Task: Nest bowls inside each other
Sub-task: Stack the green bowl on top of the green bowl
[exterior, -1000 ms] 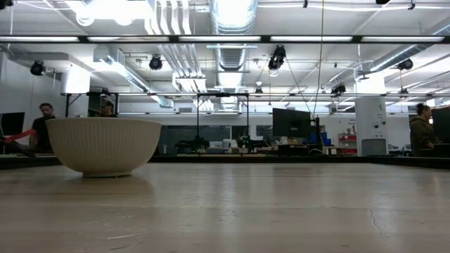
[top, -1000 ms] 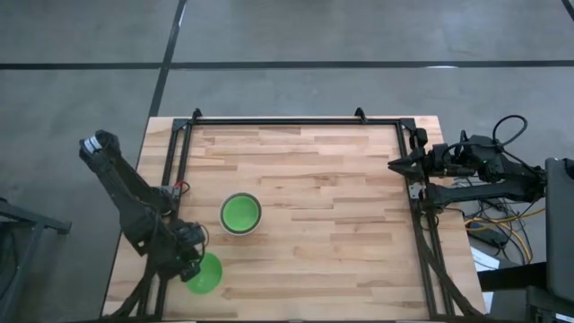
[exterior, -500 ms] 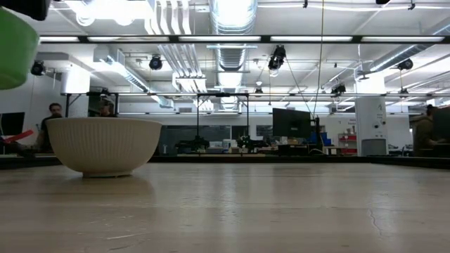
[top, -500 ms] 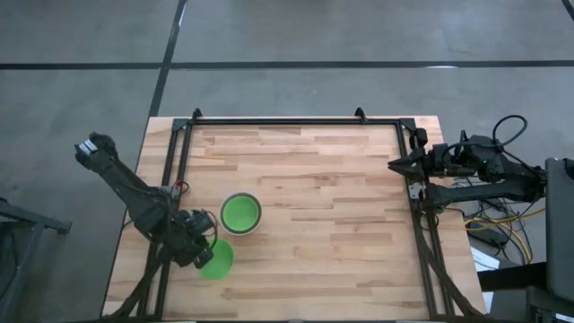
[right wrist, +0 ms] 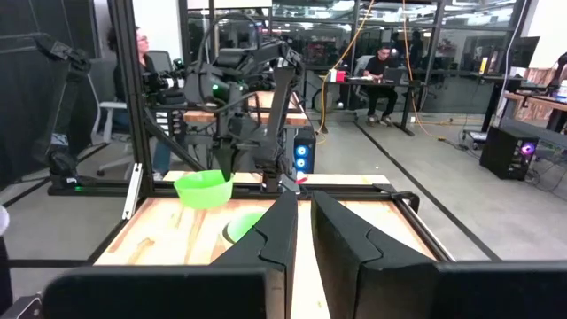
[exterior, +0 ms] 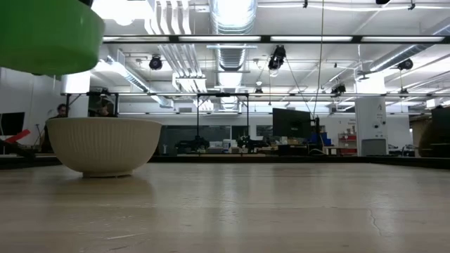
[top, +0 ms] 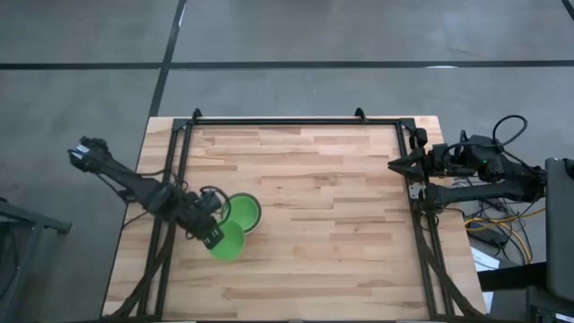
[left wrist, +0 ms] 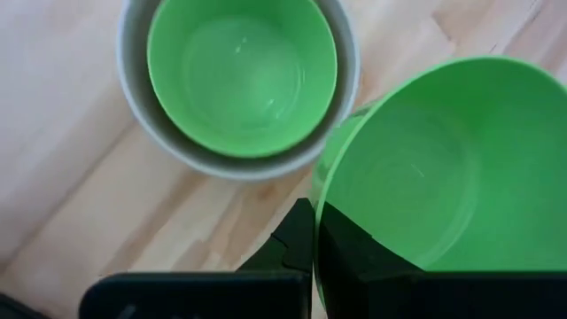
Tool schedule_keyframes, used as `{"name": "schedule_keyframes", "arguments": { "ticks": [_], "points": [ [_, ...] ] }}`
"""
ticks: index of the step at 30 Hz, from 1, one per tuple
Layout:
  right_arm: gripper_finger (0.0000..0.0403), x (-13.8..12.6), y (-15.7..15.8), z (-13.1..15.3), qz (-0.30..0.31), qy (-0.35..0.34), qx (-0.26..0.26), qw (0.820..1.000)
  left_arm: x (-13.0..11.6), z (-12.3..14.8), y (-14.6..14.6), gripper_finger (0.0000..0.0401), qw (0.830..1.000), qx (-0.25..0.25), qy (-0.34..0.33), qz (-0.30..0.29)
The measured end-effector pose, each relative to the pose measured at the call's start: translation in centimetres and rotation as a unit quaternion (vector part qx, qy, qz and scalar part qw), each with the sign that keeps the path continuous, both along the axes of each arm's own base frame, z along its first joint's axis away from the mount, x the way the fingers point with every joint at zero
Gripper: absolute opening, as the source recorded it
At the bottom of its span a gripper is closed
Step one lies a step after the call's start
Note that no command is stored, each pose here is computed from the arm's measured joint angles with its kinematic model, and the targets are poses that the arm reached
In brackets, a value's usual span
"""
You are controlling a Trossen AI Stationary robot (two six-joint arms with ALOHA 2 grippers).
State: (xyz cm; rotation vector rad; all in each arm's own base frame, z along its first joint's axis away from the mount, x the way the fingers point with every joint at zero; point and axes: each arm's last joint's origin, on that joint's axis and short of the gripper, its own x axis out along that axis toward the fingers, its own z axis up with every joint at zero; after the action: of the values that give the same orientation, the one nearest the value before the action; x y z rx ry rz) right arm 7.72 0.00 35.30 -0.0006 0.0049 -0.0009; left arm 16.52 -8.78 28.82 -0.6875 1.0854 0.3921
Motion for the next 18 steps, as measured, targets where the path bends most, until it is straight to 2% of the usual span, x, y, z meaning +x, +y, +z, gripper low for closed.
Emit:
{"name": "schedule_keyframes", "arguments": {
  "ticks": [5, 18],
  "points": [
    [0.0034, 0.0, 0.0, 0.0, 0.0, 0.0, 0.0, 1.0, 0.7, 0.1, 1.1, 0.0005, 1.0, -0.005, 0.004, 0.016],
    [0.0034, 0.0, 0.0, 0.0, 0.0, 0.0, 0.0, 1.0, 2.2, 0.1, 3.9, 0.0005, 0.989, -0.04, -0.011, 0.143]
  ]
}}
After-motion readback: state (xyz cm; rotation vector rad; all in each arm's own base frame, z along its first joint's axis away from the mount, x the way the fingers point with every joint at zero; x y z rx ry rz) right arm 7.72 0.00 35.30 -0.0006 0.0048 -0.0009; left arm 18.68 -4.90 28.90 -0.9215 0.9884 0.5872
